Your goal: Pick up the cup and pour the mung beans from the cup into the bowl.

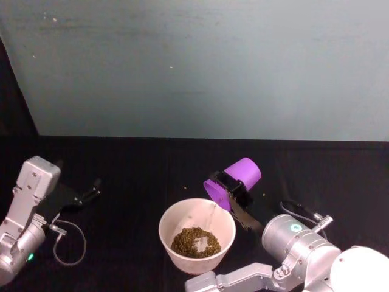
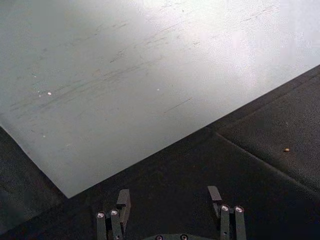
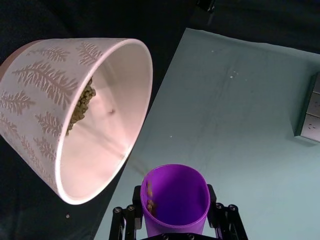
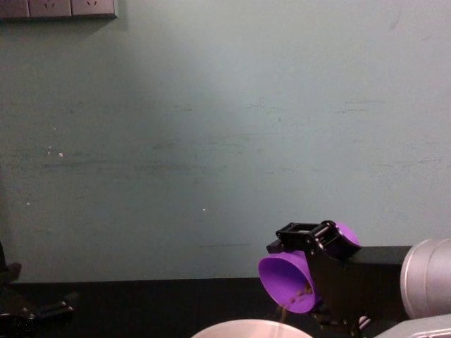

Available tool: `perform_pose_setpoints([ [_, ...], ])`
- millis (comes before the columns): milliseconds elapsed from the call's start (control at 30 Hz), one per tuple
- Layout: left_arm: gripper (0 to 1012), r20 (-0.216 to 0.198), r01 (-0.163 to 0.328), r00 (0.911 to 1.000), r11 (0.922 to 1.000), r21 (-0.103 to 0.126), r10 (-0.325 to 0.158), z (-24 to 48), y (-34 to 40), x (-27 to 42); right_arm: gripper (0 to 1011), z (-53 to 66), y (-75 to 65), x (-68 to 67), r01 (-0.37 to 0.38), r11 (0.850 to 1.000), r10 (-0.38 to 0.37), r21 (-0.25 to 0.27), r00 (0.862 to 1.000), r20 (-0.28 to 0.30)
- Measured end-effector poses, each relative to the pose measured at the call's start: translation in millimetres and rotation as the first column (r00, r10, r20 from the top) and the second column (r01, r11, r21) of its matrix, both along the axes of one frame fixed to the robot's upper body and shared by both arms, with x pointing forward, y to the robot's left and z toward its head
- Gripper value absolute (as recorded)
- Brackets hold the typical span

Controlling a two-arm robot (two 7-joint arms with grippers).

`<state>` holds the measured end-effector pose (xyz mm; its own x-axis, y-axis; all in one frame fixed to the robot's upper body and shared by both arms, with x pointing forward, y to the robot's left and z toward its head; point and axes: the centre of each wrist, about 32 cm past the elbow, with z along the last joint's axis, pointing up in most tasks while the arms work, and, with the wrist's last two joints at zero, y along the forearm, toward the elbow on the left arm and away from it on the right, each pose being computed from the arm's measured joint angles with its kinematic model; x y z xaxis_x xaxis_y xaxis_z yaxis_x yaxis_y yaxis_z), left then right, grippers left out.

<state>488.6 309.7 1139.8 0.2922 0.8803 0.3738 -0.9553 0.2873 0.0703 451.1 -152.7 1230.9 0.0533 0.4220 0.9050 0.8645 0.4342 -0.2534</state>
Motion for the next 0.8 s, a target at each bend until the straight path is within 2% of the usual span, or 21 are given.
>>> perform_pose_setpoints([
  [800, 1003, 0.000, 0.000, 1.0000, 1.0000, 0.000, 0.000, 0.0, 0.0, 0.0, 718, -1.7, -1.0, 0.2, 0.005, 1.000, -0.005, -0.028, 1.000, 0.015],
])
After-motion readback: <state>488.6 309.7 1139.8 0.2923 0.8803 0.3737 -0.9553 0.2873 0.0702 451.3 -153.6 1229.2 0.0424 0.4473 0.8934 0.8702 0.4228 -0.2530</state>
